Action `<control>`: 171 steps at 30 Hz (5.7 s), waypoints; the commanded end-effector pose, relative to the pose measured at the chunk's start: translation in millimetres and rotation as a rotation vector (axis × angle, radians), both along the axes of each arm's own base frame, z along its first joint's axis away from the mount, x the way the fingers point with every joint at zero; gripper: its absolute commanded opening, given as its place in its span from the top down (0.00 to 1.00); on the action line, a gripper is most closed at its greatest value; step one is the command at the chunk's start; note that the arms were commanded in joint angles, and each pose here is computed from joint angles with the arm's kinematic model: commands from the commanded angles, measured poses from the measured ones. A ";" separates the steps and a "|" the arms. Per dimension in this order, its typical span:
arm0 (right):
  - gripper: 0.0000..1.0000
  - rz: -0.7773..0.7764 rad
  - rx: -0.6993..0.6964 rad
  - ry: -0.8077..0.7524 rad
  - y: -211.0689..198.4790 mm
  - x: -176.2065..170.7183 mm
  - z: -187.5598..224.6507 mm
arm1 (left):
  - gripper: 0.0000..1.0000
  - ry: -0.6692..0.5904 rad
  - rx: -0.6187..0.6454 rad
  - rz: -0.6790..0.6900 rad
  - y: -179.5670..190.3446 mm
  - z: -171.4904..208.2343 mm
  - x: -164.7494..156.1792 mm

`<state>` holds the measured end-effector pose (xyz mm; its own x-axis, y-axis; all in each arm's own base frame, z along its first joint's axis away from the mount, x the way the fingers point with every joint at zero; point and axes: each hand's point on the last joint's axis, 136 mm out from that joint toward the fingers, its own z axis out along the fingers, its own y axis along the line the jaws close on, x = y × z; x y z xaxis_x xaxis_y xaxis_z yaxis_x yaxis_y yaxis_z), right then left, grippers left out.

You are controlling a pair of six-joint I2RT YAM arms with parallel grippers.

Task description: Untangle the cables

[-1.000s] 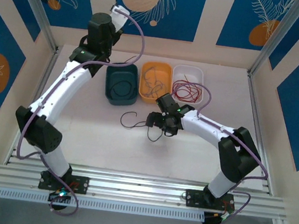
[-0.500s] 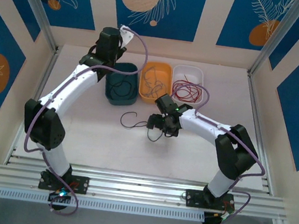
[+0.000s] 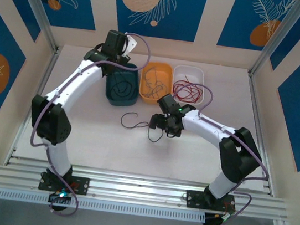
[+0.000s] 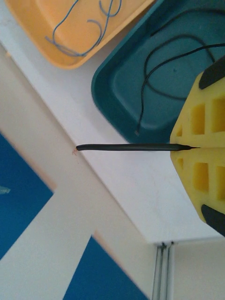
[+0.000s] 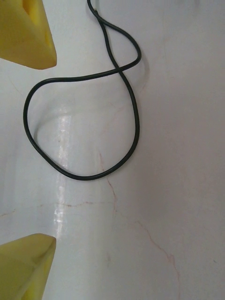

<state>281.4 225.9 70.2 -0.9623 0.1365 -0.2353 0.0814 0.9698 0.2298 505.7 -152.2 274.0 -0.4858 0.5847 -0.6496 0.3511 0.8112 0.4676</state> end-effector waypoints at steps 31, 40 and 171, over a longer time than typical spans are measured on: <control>0.09 -0.058 -0.013 -0.014 -23.3 -12.4 19.2 | 1.00 0.429 -0.081 -0.048 -9.5 -154.6 27.9; 0.09 -0.052 -0.021 -0.021 -22.5 -12.3 23.7 | 0.92 0.455 -0.075 -0.042 -3.9 -176.4 32.0; 0.73 0.154 -0.111 0.321 -35.6 -48.2 -54.0 | 0.85 0.483 -0.247 0.187 -94.1 -237.6 -158.7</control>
